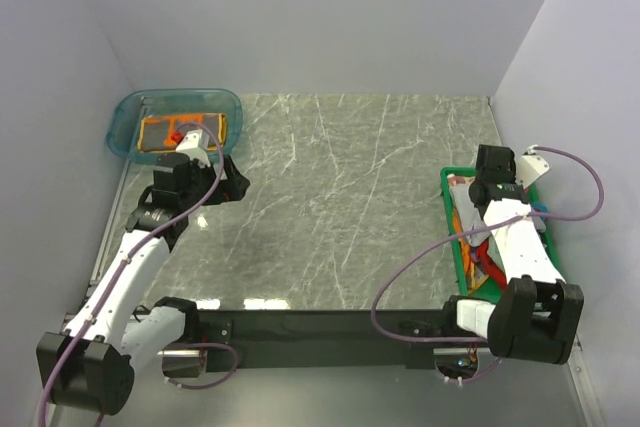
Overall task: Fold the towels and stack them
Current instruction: Grab crumpled towel, then move the towel to the center of the board
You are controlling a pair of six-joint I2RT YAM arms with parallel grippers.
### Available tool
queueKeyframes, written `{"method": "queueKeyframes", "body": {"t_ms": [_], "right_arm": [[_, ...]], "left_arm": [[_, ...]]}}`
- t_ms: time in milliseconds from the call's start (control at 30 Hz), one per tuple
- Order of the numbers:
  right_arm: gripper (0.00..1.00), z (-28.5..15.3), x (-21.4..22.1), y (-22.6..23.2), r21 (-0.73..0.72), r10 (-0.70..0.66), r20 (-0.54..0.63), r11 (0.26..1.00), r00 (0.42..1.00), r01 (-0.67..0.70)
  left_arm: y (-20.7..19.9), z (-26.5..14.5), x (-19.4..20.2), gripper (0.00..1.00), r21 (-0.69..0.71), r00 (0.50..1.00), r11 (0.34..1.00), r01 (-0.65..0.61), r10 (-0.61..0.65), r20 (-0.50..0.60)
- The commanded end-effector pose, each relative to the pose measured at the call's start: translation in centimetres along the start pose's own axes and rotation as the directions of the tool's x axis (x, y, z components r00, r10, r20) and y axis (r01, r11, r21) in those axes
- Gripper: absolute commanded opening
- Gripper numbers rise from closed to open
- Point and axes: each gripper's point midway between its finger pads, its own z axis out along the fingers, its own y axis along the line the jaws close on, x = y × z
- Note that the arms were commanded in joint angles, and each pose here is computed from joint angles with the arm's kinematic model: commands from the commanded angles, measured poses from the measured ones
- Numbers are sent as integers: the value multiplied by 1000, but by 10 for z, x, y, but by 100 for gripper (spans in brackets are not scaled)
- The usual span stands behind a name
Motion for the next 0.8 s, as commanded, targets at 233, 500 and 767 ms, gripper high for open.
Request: {"method": "queueKeyframes", "body": {"t_ms": [233,500,767], "right_arm": [[0,-57,-32,79,-342,-35,134,936,990,80],[0,-145,-6,191,-725,-153,198,642,968,250],[0,-254,105,281,-915,-336,185,283,924,286]], "left_arm": [[0,5,-11,98,-10,999,1000,-17,18,38],[1,4,-12,98,-18,999,1000,-15,16,38],[8,-8,-24,98,-72,995,997,-3,11,99]]}}
